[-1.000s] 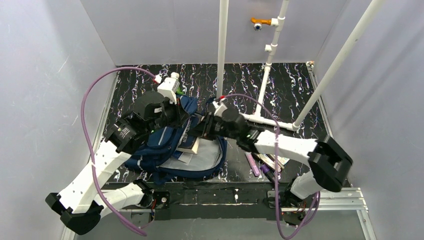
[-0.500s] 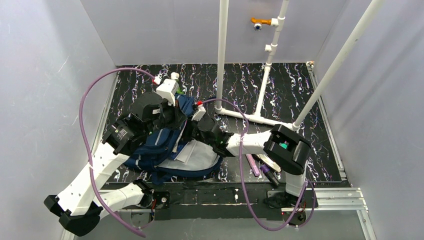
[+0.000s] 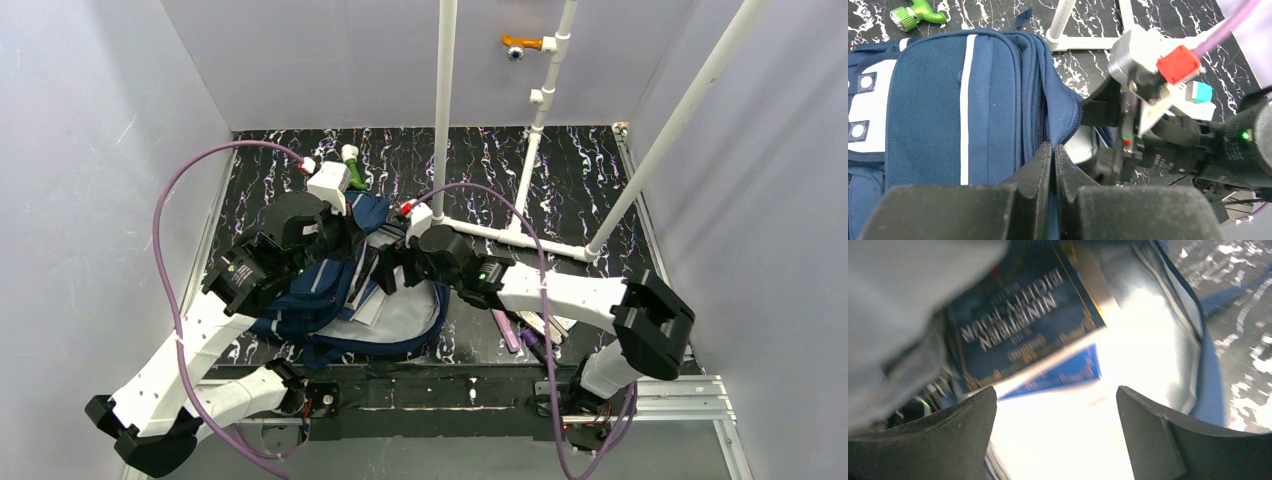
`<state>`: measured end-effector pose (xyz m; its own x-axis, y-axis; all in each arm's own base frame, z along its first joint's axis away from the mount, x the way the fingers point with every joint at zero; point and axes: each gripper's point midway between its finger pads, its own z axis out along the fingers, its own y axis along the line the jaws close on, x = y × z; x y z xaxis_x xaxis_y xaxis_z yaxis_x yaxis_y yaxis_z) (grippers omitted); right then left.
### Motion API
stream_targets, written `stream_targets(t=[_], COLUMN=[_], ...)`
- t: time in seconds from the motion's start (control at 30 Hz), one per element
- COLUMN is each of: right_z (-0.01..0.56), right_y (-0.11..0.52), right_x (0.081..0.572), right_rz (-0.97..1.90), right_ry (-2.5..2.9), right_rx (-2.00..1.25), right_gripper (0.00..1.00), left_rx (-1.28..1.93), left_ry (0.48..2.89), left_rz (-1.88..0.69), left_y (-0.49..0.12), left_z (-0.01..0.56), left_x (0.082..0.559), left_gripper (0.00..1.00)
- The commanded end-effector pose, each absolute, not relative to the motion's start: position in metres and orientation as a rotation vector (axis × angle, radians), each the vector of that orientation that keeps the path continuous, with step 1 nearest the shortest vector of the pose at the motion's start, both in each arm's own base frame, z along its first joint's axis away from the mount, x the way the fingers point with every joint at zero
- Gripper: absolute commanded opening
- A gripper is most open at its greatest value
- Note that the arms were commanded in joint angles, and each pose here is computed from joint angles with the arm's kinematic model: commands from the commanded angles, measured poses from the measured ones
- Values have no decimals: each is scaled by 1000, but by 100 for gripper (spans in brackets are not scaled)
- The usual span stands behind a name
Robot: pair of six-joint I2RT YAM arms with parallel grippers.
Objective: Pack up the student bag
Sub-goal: Place the book in the student bag, then zip the student bag at the center of the board.
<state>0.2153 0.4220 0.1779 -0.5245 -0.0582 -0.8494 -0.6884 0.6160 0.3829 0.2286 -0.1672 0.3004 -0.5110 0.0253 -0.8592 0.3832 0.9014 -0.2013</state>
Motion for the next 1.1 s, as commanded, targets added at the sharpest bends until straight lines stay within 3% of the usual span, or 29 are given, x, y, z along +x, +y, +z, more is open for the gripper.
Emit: stream_targets(t=[0.0, 0.2, 0.43, 0.57, 0.77, 0.9, 1.07], right_z=[130, 145, 172, 191, 190, 178, 162], right_y=[353, 304, 357, 394, 445, 482, 511], right_x=[198, 178, 124, 107, 71, 55, 51], right_rz=[597, 491, 787, 879, 964, 975, 1049], right_ry=[2072, 2092, 2006, 1980, 1882, 1861, 1797], right_rx=[-900, -915, -846, -792, -732, -733, -674], right_gripper=[98, 98, 96, 83, 73, 46, 45], left_rx=[236, 279, 395, 415, 408, 398, 370], left_ry=[2030, 2167, 2199, 2200, 2232, 2247, 2245], left_rz=[-377, -378, -668, -753, -829, -848, -894], left_y=[-158, -171, -227, -241, -251, -255, -260], left_z=[315, 297, 302, 310, 303, 301, 311], left_x=[245, 268, 274, 274, 271, 271, 271], left_gripper=[0, 0, 0, 0, 0, 0, 0])
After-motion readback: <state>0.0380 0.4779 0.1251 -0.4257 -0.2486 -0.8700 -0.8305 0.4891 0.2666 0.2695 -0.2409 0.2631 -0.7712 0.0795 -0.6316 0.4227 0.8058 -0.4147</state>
